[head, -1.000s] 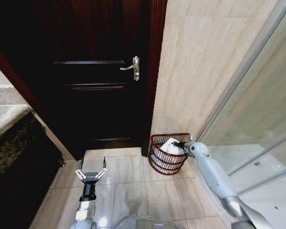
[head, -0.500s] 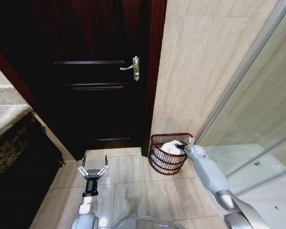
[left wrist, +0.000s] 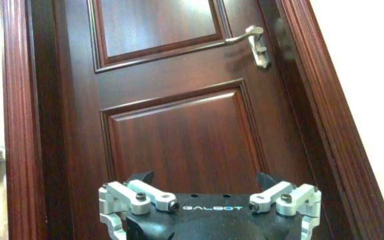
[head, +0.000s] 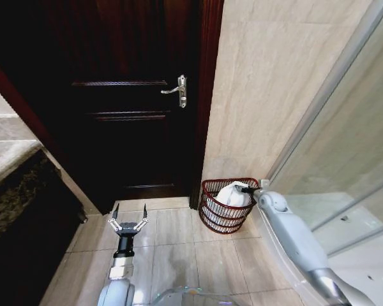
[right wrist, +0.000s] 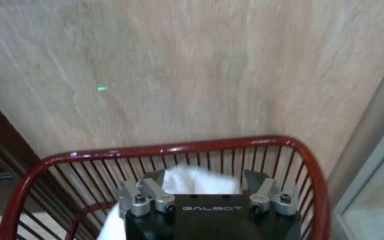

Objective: Discard the used towel into the hamper.

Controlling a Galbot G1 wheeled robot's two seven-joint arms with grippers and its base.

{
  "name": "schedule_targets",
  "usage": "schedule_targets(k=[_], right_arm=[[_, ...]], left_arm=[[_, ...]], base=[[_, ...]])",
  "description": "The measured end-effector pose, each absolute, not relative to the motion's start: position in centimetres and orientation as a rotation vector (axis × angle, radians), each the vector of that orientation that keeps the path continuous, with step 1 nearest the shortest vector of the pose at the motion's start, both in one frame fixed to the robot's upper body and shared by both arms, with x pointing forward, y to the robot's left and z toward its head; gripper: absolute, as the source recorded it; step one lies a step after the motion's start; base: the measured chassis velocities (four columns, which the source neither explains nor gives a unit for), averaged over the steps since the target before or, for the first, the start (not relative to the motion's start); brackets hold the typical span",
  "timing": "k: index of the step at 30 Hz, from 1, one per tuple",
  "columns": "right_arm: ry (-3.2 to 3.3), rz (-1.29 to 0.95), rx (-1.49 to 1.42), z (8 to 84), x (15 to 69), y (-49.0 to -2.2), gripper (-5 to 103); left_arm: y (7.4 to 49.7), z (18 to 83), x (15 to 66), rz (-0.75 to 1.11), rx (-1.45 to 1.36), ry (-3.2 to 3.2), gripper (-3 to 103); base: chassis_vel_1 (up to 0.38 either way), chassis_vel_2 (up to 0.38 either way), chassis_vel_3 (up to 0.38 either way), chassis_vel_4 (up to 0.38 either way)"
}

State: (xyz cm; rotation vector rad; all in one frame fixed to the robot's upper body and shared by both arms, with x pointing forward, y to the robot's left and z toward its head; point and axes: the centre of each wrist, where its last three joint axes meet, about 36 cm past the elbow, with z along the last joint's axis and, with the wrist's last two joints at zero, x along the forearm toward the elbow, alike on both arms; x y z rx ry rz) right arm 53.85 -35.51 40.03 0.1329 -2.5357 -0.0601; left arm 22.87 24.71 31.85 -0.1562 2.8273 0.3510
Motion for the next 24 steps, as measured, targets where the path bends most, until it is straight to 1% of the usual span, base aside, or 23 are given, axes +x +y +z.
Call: schedule_targets(k=[1,2,3,5,6,9,15,24], right_arm=[[-2.543,-0.058,0.138,40.5,53.4,-35.6,88],[-2.543,-0.058,0.138,40.5,53.4,-35.6,88],[-2.550,-0.061,0.145,40.9,53.0,-35.5,93],[-2.553,-0.069,0.153,41.2,52.7,-35.4,93],[-2.543,-0.092,0.165,41.6,52.5,-35.2,99],[-2.503,-0.126,0.185,41.4,52.5,-34.8,99],[-2.354,-0.175,0.231,38.4,53.3,-33.3,100],[-2.280,-0.153,0.192,34.6,55.5,-32.8,100]], left_arm=[[24.7,31.8,22.8,0.350,-0.156,2.825,100],[24.7,31.8,22.8,0.350,-0.156,2.825,100],[24.8,31.7,22.8,0.350,-0.156,2.822,100],[24.8,31.7,22.7,0.349,-0.155,2.820,100],[24.8,31.6,22.6,0.348,-0.154,2.820,100],[24.8,31.5,22.6,0.347,-0.152,2.817,100],[25.0,31.4,22.4,0.350,-0.164,2.815,100],[25.2,31.4,22.4,0.352,-0.182,2.813,100]], base=[[0.000,0.000,0.000,0.000],[0.000,0.000,0.000,0.000],[0.000,0.000,0.000,0.000],[0.000,0.000,0.000,0.000],[0.000,0.000,0.000,0.000],[0.000,0.000,0.000,0.000],[0.000,0.000,0.000,0.000],[0.000,0.000,0.000,0.000]])
